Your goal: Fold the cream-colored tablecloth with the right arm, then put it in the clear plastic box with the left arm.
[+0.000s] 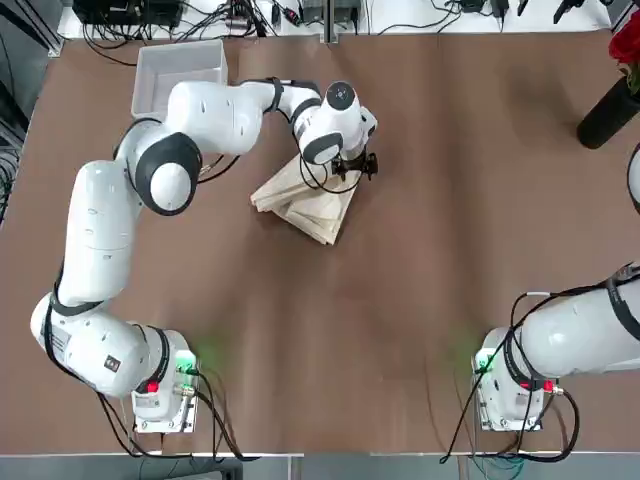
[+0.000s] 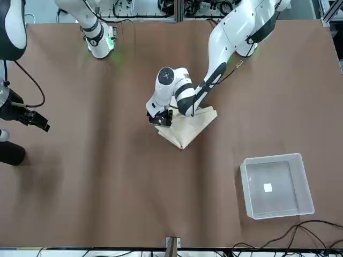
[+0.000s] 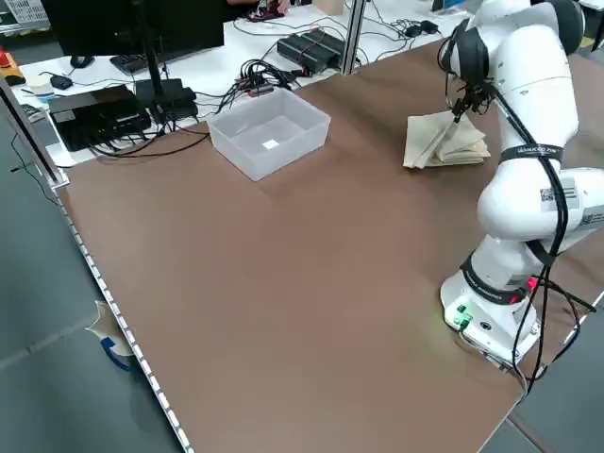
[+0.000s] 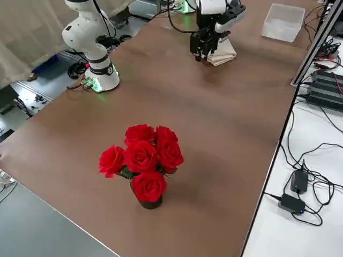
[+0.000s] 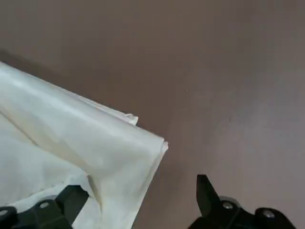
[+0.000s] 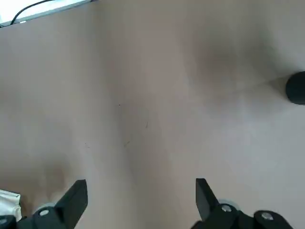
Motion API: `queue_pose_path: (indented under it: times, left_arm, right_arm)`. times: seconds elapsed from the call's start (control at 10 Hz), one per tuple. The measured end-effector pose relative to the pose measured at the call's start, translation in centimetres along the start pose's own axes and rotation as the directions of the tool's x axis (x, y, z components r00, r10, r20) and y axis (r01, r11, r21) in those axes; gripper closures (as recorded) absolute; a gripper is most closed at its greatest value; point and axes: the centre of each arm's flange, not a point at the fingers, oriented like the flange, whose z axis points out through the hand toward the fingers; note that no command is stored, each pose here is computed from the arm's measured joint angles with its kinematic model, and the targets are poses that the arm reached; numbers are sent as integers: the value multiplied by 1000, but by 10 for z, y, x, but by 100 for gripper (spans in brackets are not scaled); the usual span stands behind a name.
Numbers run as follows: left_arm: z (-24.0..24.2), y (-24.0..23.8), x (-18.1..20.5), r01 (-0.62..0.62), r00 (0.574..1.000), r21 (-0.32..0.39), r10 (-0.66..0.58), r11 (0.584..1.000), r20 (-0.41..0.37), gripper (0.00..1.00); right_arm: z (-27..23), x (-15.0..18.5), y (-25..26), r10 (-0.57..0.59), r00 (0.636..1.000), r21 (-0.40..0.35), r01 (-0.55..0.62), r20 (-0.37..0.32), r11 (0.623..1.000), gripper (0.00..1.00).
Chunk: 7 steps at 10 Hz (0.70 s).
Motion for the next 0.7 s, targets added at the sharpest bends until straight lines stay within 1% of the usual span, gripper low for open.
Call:
queue_pose_path:
  times: [0.4, 0.7]
  left_arm:
    - [1, 1, 2, -2, 1000, -13, 1, 1000, -5, 0]
    - [9, 1, -3, -9, 1000, -1, 9, 1000, -2, 0]
  right_arm:
    - [0, 0, 0, 0, 1000, 0, 0, 0, 1000, 0]
    - [1, 0, 0, 0, 1000, 0, 0, 0, 1000, 0]
